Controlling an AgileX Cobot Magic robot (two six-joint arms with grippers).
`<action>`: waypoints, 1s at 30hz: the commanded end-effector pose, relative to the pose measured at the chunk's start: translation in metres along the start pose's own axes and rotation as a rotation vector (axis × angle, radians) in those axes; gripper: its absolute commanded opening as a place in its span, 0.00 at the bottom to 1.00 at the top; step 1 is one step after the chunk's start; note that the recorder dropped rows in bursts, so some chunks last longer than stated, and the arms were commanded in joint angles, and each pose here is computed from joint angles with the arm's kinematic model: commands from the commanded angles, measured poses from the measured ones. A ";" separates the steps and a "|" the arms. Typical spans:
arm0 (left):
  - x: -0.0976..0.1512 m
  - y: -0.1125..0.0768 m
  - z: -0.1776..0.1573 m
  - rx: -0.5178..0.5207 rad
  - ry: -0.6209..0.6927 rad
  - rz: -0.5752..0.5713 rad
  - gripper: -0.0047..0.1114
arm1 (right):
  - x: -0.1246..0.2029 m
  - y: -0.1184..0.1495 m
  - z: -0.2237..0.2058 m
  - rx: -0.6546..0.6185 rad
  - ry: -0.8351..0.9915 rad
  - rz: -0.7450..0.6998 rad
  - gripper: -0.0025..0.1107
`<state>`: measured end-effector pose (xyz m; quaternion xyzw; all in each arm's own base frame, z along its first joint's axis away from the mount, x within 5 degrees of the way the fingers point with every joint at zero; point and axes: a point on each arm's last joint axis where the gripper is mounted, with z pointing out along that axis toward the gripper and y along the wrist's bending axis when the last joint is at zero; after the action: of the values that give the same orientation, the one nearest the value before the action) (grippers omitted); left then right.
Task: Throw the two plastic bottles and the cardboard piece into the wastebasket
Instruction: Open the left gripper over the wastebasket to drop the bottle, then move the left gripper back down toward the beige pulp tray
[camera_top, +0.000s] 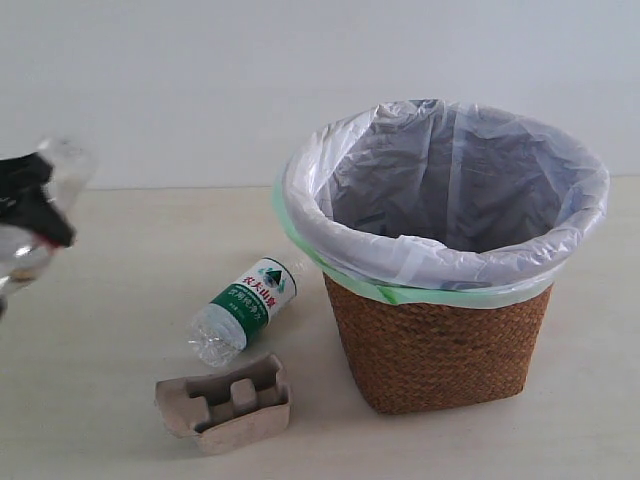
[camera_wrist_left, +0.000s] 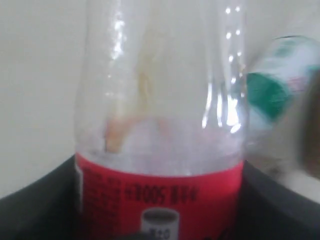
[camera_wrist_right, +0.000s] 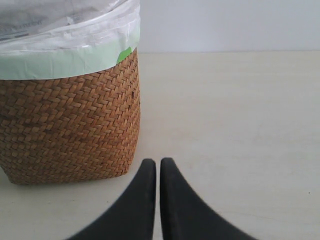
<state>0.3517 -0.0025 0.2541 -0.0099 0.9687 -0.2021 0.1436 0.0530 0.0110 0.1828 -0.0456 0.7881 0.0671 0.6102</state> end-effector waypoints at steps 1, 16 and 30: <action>-0.040 -0.125 -0.002 0.664 -0.148 0.228 0.10 | -0.001 0.000 0.000 0.007 -0.012 -0.008 0.02; -0.068 -0.248 -0.037 0.218 -0.223 0.326 0.63 | -0.001 0.000 0.000 0.007 -0.012 -0.008 0.02; -0.063 -0.167 -0.021 -0.244 -0.155 0.320 0.61 | -0.001 0.000 0.000 0.007 -0.012 -0.008 0.02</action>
<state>0.4043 -0.1559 0.3641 0.1149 0.9543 -0.0936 0.2596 0.0530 0.0110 0.1828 -0.0456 0.7881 0.0671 0.6102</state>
